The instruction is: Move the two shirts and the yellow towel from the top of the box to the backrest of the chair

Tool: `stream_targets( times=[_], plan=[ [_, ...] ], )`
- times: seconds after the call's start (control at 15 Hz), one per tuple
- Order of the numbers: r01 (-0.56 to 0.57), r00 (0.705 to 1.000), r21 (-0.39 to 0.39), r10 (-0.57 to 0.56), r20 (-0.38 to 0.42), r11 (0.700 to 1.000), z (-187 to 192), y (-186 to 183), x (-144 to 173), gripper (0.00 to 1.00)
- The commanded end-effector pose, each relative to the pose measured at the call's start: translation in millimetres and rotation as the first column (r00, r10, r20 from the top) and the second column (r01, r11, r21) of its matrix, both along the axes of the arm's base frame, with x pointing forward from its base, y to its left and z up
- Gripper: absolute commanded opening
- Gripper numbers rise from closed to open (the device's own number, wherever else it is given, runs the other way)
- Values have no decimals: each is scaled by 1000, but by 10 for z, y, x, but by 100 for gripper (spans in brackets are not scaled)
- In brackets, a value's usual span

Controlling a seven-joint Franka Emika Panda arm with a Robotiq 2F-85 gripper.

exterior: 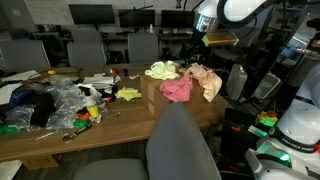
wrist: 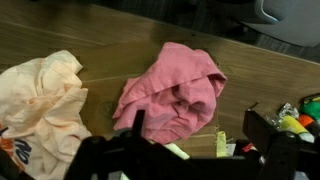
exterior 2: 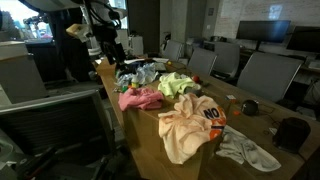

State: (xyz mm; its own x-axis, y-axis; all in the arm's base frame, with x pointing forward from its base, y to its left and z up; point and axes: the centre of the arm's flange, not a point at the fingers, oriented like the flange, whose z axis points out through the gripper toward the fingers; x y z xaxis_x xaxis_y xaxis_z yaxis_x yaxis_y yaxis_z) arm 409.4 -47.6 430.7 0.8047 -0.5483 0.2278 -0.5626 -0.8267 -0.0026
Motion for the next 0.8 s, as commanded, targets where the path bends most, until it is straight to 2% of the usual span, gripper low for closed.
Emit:
stream_targets(
  times=[0.0,0.33,0.73],
  plan=[
    [-2,1000,-9,2,18,1000,-127,40,476,100],
    [38,998,-52,-40,-46,998,-553,60,774,100],
    [88,989,-102,-99,-109,991,-1046,-1,874,100]
  ],
)
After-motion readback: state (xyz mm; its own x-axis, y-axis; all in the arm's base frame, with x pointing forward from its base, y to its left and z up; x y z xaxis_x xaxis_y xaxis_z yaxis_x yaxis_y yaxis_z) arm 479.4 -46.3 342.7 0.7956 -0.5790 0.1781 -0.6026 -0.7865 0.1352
